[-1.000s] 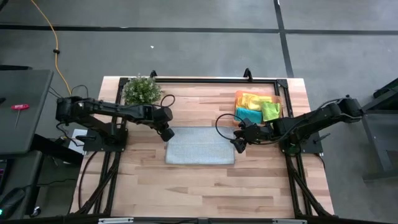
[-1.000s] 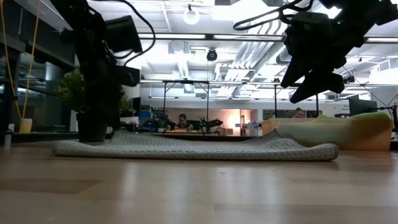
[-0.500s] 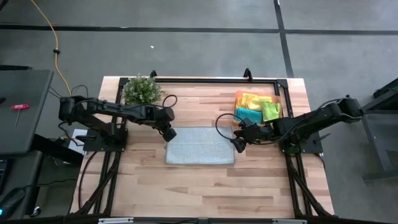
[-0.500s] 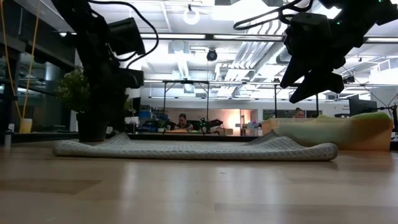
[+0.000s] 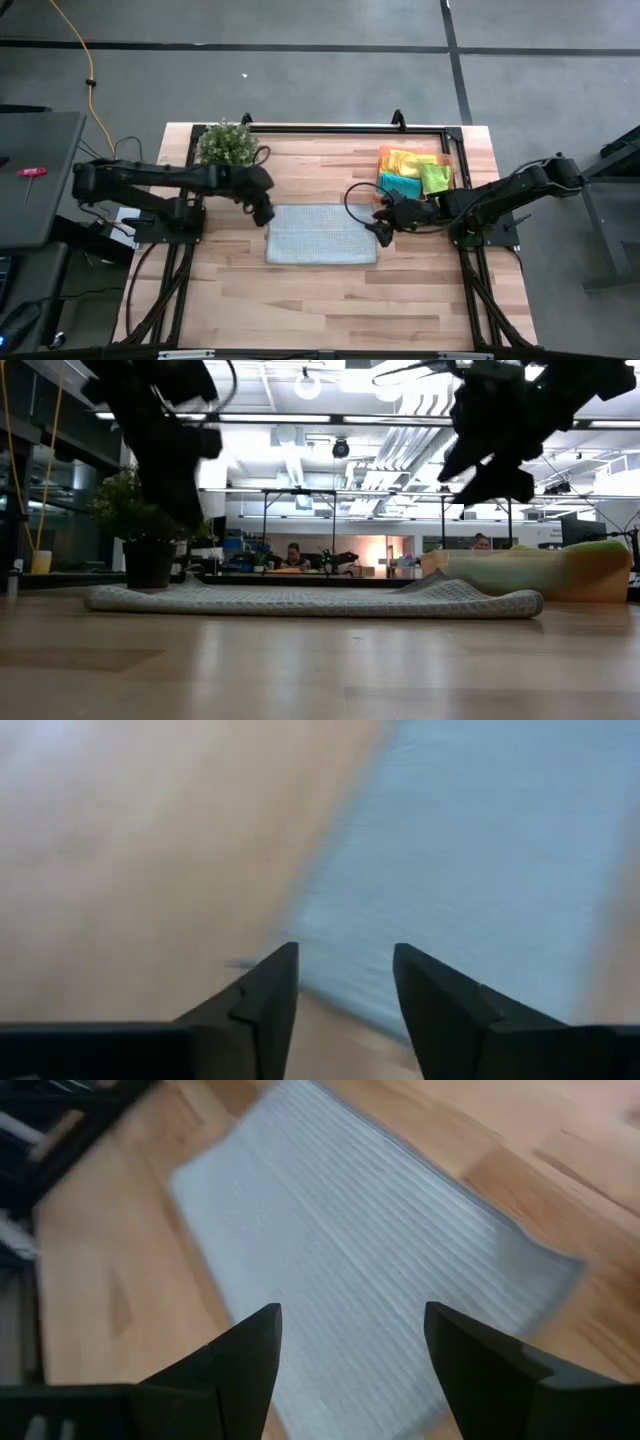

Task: Fold microfiber towels
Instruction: Fold the gray microfiber cloth

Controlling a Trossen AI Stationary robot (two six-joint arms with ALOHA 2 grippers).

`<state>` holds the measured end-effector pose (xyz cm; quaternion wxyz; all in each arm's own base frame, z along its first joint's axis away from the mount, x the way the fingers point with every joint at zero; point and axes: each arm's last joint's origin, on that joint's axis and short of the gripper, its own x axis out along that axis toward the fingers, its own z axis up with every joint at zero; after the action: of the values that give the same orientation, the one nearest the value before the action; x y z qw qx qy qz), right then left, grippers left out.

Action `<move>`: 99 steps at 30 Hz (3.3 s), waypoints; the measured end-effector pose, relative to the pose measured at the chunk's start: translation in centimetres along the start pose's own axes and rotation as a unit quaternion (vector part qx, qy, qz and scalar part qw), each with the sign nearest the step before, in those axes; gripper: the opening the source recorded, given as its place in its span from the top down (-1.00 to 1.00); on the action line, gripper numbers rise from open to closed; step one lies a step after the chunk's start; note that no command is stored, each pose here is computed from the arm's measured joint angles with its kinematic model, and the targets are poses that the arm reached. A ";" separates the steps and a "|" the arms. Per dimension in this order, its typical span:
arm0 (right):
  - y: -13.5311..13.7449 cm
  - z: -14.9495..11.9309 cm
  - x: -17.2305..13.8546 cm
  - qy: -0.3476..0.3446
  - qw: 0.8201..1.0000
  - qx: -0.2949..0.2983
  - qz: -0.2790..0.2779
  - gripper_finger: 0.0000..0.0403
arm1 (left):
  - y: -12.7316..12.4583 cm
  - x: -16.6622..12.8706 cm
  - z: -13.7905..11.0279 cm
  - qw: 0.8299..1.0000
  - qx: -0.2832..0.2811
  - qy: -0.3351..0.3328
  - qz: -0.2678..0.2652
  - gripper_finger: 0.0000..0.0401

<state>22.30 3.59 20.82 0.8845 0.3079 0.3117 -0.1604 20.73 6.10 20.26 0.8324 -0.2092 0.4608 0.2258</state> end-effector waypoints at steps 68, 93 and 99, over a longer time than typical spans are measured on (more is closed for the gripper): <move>5.8 -8.3 7.4 0.282 0.892 -0.348 -0.065 0.90 | -13.7 5.7 -11.5 0.968 0.241 0.070 0.001 0.82; 7.4 -2.6 4.6 0.320 0.926 -0.200 -0.004 1.00 | -11.6 0.5 -5.8 0.987 0.015 0.149 -0.063 0.99; 5.5 -0.6 5.3 0.297 0.934 -0.189 -0.057 1.00 | -10.2 1.6 -5.9 0.990 -0.026 0.137 -0.016 1.00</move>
<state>28.68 7.64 19.46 0.7828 0.1507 0.6017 -0.0496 23.34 -5.17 17.45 0.7594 -0.2675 0.5607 0.1935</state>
